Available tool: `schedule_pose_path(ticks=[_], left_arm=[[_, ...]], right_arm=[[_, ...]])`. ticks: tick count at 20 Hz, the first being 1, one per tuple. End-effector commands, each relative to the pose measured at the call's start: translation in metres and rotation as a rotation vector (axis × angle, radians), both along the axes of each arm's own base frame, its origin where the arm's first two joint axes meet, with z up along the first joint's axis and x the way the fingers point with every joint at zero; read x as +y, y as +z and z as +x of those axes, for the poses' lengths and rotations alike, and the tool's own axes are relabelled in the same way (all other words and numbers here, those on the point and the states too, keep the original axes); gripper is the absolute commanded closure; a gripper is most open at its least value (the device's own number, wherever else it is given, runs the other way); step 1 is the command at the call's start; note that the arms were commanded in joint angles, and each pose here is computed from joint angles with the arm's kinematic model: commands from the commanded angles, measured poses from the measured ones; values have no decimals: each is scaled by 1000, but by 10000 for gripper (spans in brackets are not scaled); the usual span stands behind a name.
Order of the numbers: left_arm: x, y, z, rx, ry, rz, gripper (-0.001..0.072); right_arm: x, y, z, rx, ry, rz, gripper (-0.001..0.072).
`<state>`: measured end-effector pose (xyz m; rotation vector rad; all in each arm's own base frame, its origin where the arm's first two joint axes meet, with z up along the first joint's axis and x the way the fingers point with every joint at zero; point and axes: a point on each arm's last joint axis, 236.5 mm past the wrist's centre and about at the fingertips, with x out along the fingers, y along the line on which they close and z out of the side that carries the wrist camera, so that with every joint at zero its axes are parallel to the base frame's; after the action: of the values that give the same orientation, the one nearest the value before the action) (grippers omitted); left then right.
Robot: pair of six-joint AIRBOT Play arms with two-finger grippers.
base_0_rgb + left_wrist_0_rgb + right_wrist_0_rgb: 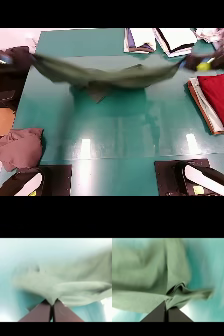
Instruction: Fold the shirts.
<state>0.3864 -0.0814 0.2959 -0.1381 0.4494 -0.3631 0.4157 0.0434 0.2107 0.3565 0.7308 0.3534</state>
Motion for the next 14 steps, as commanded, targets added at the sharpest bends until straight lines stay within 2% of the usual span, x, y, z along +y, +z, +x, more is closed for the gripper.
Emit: schedule_pose_path(ticks=[1, 5, 8, 11, 14], left_arm=[[7, 179, -97, -477, 45, 25, 685], [8, 289, -215, -812, 73, -30, 686], [8, 322, -258, -914, 77, -61, 687], [18, 312, -244, -850, 126, -55, 687], [22, 237, -166, -512, 126, 25, 686]], right_arm=[[-8, 174, -50, -424, -54, -115, 696], [-20, 280, -127, -701, -167, -239, 697], [-24, 302, -156, -727, -217, -303, 697], [-26, 302, -154, -687, -213, -304, 698], [-24, 266, -121, -570, -138, -241, 698]])
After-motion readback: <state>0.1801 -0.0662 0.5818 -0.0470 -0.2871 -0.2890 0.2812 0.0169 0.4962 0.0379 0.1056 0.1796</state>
